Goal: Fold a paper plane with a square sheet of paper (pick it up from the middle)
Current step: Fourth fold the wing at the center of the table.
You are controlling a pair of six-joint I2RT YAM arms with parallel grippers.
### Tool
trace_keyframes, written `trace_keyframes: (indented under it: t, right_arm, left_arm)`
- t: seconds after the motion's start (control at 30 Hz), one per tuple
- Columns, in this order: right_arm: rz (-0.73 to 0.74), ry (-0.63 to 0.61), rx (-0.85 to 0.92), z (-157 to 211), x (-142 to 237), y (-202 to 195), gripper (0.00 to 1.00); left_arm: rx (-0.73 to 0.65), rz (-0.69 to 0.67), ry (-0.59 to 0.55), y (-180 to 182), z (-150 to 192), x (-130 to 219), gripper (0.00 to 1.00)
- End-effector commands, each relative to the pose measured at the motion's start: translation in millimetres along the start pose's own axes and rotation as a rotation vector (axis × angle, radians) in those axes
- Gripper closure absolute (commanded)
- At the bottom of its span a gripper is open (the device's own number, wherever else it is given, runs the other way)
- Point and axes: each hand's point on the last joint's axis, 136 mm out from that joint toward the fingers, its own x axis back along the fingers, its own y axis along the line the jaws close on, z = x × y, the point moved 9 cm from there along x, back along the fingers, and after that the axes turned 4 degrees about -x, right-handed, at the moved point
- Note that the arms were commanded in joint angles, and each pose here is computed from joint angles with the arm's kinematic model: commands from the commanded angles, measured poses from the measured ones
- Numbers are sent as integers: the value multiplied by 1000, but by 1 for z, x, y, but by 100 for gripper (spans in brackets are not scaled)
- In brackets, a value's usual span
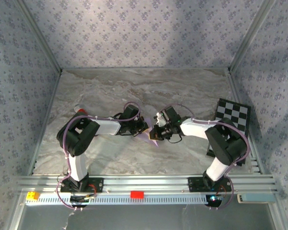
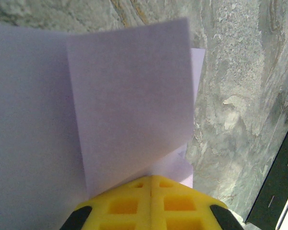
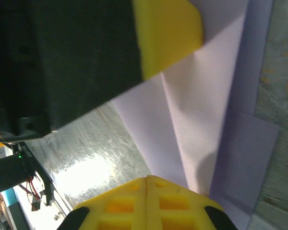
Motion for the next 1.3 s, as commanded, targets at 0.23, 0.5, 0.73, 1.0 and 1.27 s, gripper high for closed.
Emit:
trace_keyframes:
  t: [0.23, 0.5, 0.73, 1.0, 1.27]
  right_arm:
    - [-9, -97, -51, 2, 33, -11, 70]
    - [-79, -64, -114, -9, 20, -21, 71]
    - [-91, -34, -130, -11, 10, -27, 73]
    - [-135, -12, -114, -9, 4, -25, 79]
    - [-151, 17, -121, -9, -4, -28, 78]
  left_arm:
    - [31, -125, 16, 30, 9, -8, 95]
    - [34, -117, 17, 29, 9, -9, 95]
    - [36, -118, 17, 29, 9, -9, 95]
    - [38, -117, 17, 29, 9, -9, 95]
    - [42, -112, 13, 29, 9, -10, 95]
